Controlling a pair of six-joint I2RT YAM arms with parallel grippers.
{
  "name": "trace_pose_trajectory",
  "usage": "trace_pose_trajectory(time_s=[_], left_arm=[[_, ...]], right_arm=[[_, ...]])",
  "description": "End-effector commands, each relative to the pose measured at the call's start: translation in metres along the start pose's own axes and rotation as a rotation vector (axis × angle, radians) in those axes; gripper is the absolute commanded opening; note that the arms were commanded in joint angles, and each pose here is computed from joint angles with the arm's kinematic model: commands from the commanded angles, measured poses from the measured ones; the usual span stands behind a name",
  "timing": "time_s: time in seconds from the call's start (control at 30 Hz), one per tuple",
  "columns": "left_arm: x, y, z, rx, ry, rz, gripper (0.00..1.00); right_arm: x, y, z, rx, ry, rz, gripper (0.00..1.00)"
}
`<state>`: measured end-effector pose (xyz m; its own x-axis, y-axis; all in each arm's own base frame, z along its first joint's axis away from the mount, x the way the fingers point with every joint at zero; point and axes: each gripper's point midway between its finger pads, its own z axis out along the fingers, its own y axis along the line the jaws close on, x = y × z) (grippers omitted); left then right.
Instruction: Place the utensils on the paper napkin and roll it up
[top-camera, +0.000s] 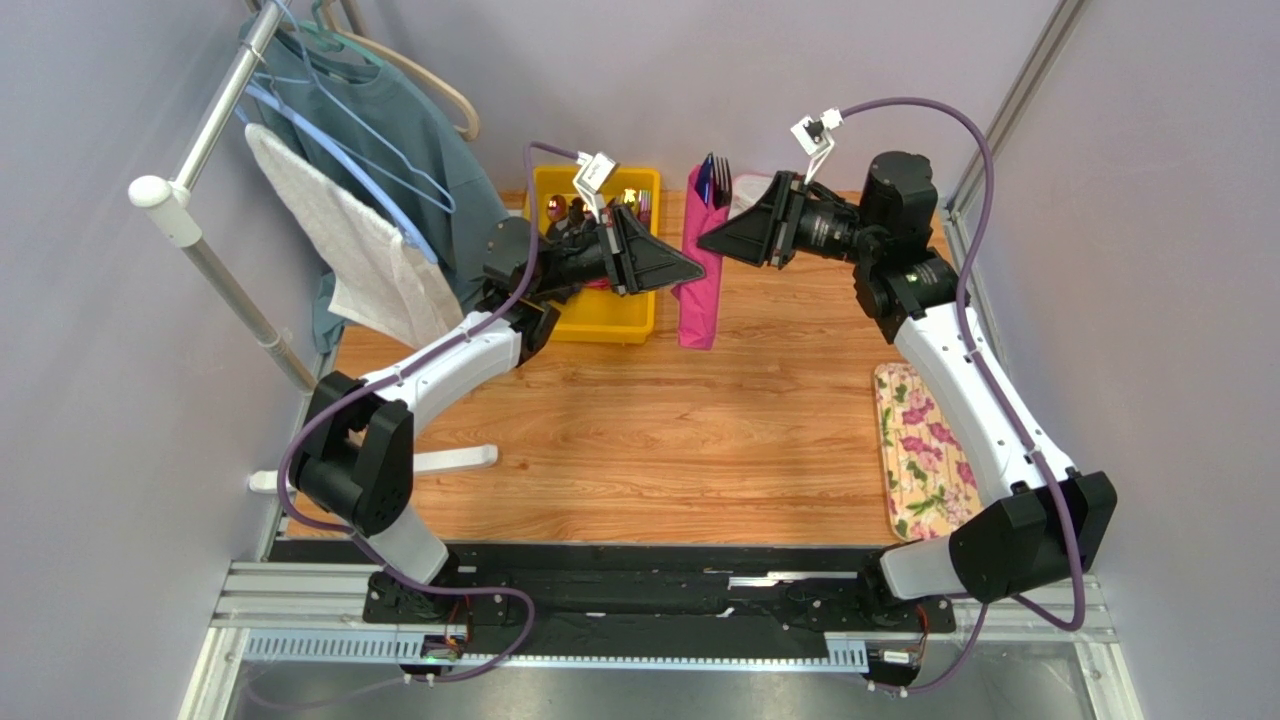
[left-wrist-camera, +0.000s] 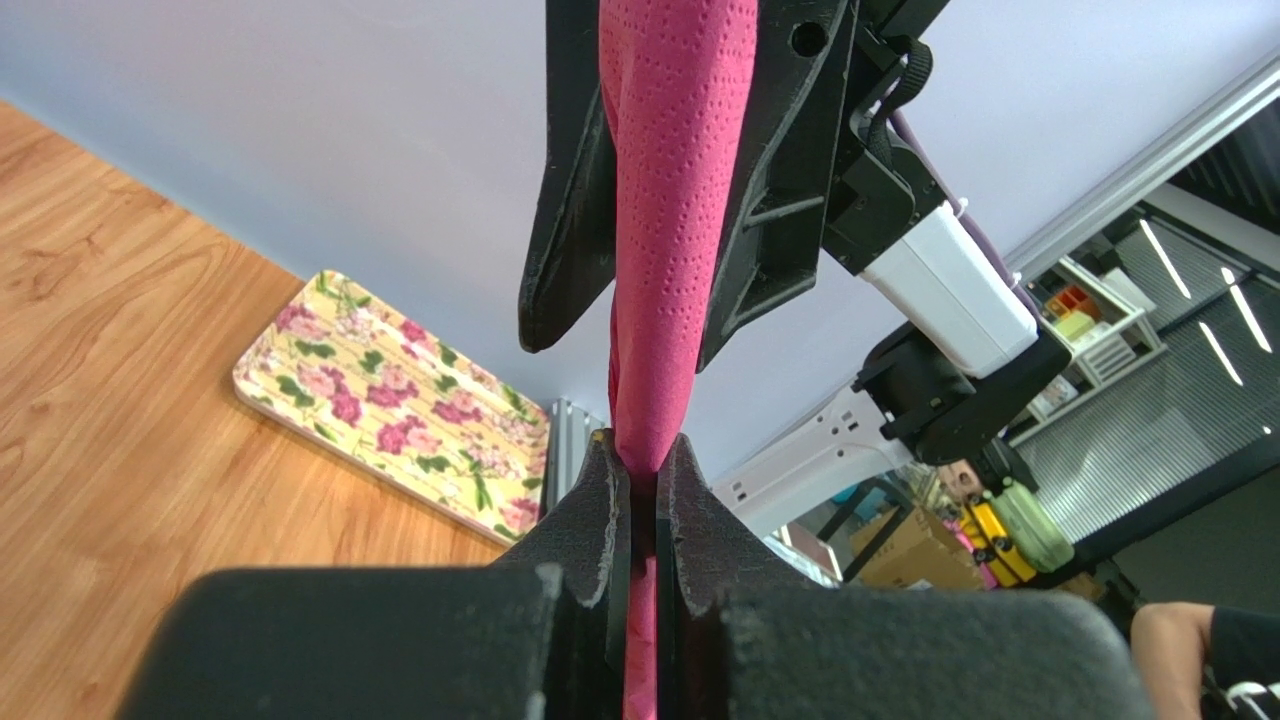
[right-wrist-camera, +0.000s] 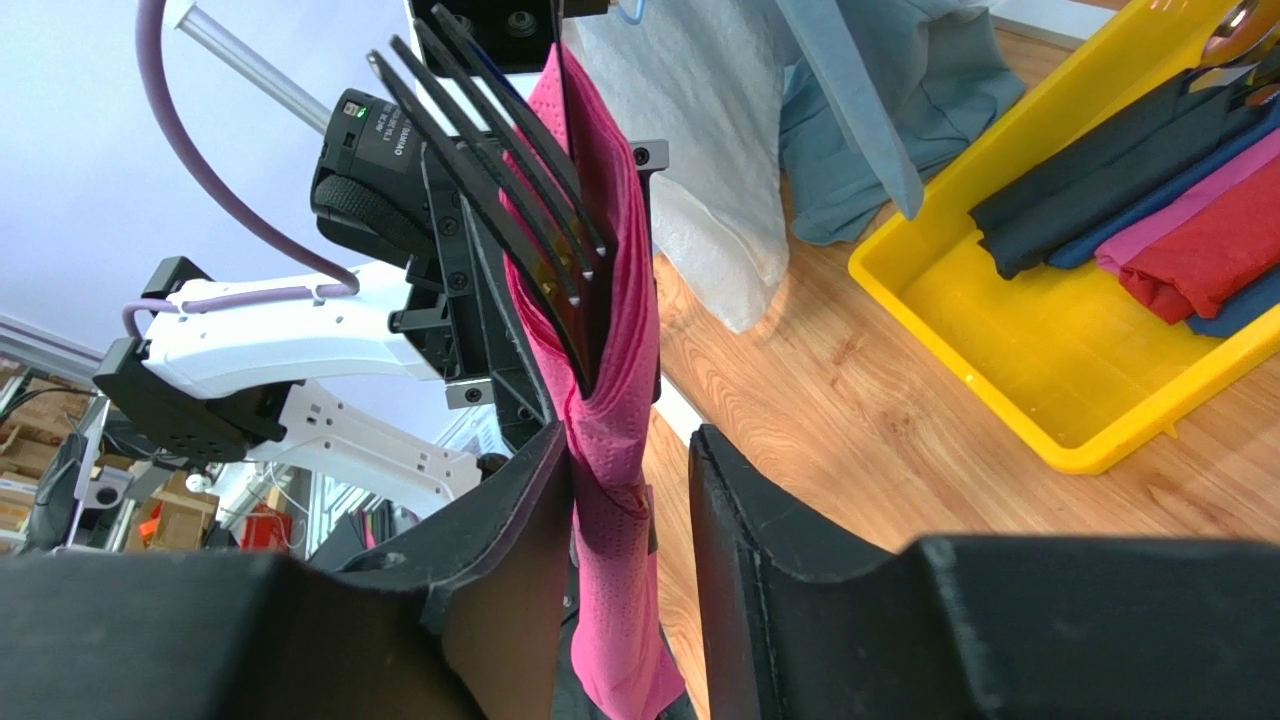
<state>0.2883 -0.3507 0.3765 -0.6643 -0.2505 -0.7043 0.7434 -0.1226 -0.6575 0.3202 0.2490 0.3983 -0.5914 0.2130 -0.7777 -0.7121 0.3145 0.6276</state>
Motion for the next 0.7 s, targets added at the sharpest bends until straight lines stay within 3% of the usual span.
trace_pose_trajectory(time_s=[0.0, 0.27, 0.4, 0.43, 0.47, 0.67], left_arm=[[-0.016, -0.030, 0.004, 0.071, -0.031, 0.092, 0.00], [-0.018, -0.026, 0.006, 0.067, -0.038, 0.083, 0.00], [-0.018, -0.027, 0.006, 0.070, -0.036, 0.086, 0.00], [-0.018, -0.026, 0.006, 0.068, -0.035, 0.083, 0.00], [-0.017, -0.026, 0.005, 0.068, -0.033, 0.084, 0.00], [-0.016, -0.019, 0.005, 0.034, -0.039, 0.059, 0.03]], right_arm=[[-0.009, 0.017, 0.000, -0.058, -0.012, -0.036, 0.37], [0.007, 0.021, 0.002, -0.064, 0.028, -0.026, 0.35], [0.008, 0.019, 0.003, -0.057, 0.030, -0.026, 0.17], [0.007, 0.018, 0.003, -0.055, 0.030, -0.026, 0.05], [0.005, 0.018, 0.003, -0.052, 0.026, -0.029, 0.00], [-0.010, 0.022, 0.004, -0.038, -0.009, -0.060, 0.00]])
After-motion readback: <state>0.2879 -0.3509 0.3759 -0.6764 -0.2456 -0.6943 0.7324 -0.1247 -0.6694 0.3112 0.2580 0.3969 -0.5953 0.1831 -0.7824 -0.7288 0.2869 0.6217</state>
